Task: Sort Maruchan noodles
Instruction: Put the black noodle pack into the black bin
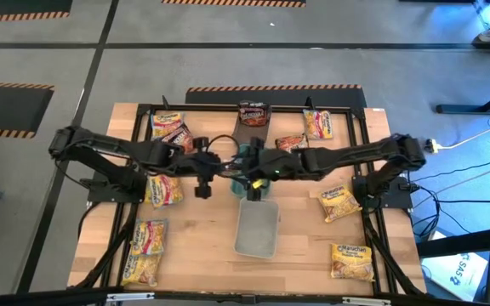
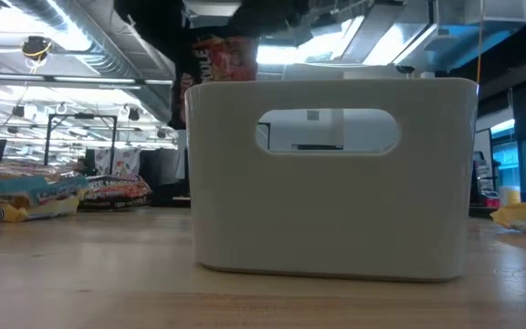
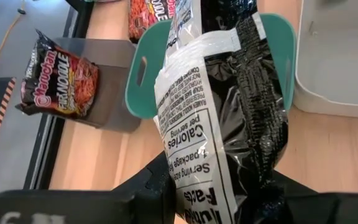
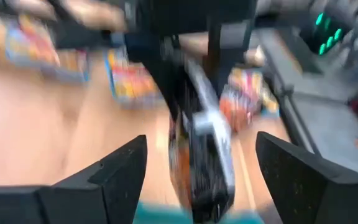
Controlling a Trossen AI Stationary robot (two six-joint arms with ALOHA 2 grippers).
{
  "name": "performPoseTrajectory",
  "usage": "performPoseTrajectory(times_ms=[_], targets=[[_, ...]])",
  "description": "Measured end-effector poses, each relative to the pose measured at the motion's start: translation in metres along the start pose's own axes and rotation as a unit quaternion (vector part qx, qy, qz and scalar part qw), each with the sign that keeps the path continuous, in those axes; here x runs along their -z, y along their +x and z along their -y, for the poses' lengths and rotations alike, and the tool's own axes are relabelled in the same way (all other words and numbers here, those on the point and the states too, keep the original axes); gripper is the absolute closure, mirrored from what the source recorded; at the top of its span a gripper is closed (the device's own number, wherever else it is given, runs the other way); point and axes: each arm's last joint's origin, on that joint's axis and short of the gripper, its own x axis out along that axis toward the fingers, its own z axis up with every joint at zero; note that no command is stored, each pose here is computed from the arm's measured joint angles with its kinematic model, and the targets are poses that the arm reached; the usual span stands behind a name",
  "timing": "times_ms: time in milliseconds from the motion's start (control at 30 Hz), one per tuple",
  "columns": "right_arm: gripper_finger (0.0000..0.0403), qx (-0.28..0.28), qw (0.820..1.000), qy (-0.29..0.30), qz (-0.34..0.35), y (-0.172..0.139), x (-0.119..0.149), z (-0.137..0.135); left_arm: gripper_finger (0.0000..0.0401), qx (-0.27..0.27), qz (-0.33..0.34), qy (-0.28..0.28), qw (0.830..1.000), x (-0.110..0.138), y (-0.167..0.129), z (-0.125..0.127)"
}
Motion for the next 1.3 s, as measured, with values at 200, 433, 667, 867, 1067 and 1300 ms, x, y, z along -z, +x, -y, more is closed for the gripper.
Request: performPoseTrajectory(times_ms=[200, 433, 667, 867, 1067, 1300], targets=[[0.0123, -0.005, 0.999, 0.007, -0.035, 0.022, 0.008, 0.001, 0.0296, 0.001, -0.004, 0.002, 1.000, -0.003, 0.002, 0.001], [0.0177, -0.004, 0.998, 0.005, -0.056, 0.036, 0.018, 0.001, 0.0296, 0.004, -0.002, 0.003, 1.000, -0.003, 0.001, 0.001], [0.0305, -0.004, 0.998, 0.003, -0.062, 0.039, 0.020, 0.001, 0.0295, -0.012, 0.006, 0.016, 1.000, -0.004, 0.000, 0.003], [0.0318, -0.014, 0.998, 0.003, -0.062, 0.032, 0.017, -0.001, 0.0276, -0.040, 0.015, 0.039, 0.998, -0.004, -0.007, 0.007], [0.0318, -0.012, 0.998, 0.019, -0.062, 0.002, 0.012, 0.003, 0.0274, -0.027, 0.068, 0.031, 0.997, 0.001, -0.045, 0.002], [0.0318, -0.002, 0.998, 0.066, 0.004, -0.020, 0.055, 0.001, 0.0274, -0.022, 0.171, 0.015, 0.985, 0.024, -0.067, -0.008]])
